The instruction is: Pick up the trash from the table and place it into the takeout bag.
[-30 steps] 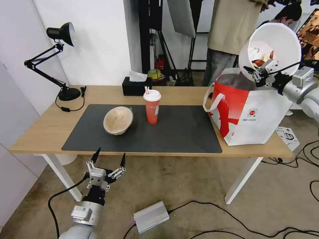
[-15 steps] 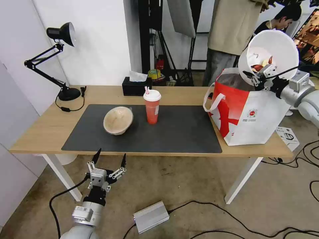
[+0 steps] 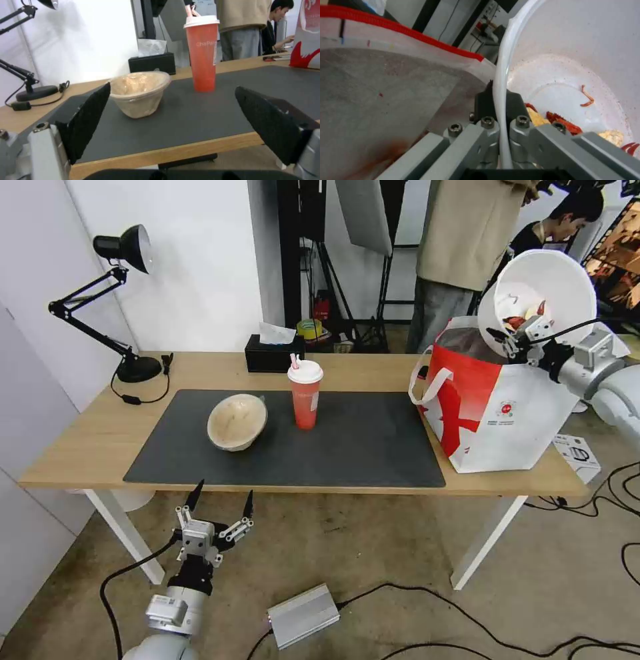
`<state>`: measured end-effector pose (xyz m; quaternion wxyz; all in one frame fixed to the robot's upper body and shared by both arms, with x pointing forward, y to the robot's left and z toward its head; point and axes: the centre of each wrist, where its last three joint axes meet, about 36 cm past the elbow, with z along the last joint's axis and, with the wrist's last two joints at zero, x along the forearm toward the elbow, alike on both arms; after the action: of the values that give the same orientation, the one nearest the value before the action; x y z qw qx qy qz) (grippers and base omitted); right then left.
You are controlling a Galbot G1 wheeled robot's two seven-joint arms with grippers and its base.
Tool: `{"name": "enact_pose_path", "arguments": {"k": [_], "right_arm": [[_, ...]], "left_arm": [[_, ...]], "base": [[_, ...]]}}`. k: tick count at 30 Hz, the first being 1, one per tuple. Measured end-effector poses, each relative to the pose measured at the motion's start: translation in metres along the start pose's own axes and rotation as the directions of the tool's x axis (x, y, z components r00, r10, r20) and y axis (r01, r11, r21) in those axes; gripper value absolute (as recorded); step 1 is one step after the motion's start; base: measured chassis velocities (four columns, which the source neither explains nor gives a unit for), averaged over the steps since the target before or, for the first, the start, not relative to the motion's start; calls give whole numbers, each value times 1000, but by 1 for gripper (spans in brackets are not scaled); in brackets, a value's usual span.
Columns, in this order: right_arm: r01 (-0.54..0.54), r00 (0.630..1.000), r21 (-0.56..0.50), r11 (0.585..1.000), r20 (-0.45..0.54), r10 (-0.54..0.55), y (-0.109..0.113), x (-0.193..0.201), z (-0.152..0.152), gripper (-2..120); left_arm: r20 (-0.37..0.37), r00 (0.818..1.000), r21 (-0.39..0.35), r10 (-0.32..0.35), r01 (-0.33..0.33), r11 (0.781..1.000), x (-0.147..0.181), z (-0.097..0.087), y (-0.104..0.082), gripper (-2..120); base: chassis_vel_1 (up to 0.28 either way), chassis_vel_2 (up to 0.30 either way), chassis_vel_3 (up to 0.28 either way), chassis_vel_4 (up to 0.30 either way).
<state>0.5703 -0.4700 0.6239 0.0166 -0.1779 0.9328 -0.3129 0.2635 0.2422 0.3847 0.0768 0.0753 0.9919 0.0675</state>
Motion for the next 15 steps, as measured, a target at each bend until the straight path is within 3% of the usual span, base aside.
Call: {"name": "enact_pose_path", "arguments": {"k": [13, 15], "right_arm": [[-10, 1000, -2, 1000, -4, 10, 1, -5, 2, 0], [-10, 1000, -1, 1000, -4, 10, 1, -5, 2, 7]], "left_arm": [[-1, 1000, 4, 7, -7, 1000, -2, 2, -2, 100], [0, 1000, 3, 7, -7, 1000, -2, 2, -2, 100]], "base": [[0, 0, 0, 0], [0, 0, 0, 0]]}}
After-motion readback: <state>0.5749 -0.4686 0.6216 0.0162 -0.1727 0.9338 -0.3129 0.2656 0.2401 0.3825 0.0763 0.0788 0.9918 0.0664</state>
